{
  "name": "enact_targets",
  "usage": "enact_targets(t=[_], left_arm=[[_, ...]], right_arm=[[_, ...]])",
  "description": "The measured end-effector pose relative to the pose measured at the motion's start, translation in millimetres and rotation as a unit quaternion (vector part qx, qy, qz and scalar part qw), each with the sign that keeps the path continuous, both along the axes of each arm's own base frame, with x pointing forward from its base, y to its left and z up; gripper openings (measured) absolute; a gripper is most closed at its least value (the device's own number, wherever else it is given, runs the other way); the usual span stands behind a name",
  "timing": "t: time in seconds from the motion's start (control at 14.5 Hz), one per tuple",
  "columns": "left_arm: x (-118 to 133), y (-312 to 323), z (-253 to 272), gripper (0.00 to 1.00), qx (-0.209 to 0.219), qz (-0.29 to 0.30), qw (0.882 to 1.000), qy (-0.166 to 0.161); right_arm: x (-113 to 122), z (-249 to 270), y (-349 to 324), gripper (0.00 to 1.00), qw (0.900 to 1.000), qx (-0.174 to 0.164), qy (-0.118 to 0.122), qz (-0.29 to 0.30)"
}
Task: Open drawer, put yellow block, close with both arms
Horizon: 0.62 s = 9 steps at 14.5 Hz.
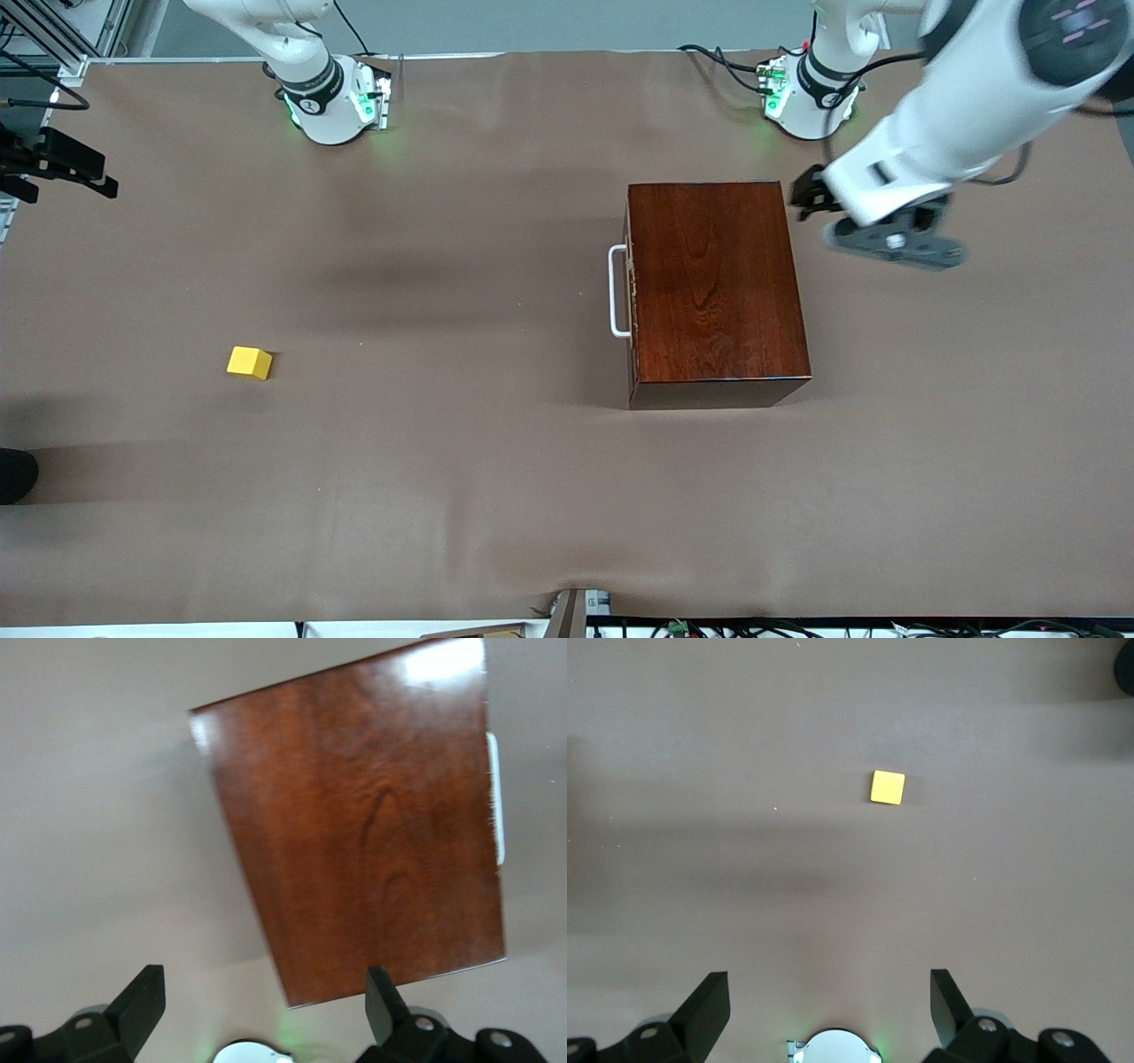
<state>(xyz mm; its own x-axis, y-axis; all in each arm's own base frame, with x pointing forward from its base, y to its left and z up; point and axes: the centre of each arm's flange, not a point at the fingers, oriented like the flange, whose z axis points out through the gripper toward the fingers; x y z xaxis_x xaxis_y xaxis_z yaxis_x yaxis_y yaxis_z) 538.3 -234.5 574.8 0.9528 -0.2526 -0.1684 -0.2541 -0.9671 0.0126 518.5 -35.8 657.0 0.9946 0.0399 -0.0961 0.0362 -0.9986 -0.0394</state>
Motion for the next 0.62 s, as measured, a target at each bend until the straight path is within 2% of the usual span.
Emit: enact_targets(t=[0.21, 0.48, 0.62], left_arm=[[5.0, -56.9, -31.2, 1.00, -0.008, -0.011, 1.000, 0.005], [8.1, -121.5, -69.4, 1.00, -0.016, 0.024, 1.000, 0.001], [4.9, -149.8, -79.8, 1.00, -0.007, 0.028, 1.000, -0.009]], right_arm=[[0.0, 0.0, -0.1, 1.00, 1.000, 0.000, 0.000, 0.000], [0.4, -1.0, -8.1, 1.00, 1.000, 0.000, 0.000, -0.008], [2.6, -4.7, -22.2, 1.00, 1.000, -0.001, 0.000, -0.021]])
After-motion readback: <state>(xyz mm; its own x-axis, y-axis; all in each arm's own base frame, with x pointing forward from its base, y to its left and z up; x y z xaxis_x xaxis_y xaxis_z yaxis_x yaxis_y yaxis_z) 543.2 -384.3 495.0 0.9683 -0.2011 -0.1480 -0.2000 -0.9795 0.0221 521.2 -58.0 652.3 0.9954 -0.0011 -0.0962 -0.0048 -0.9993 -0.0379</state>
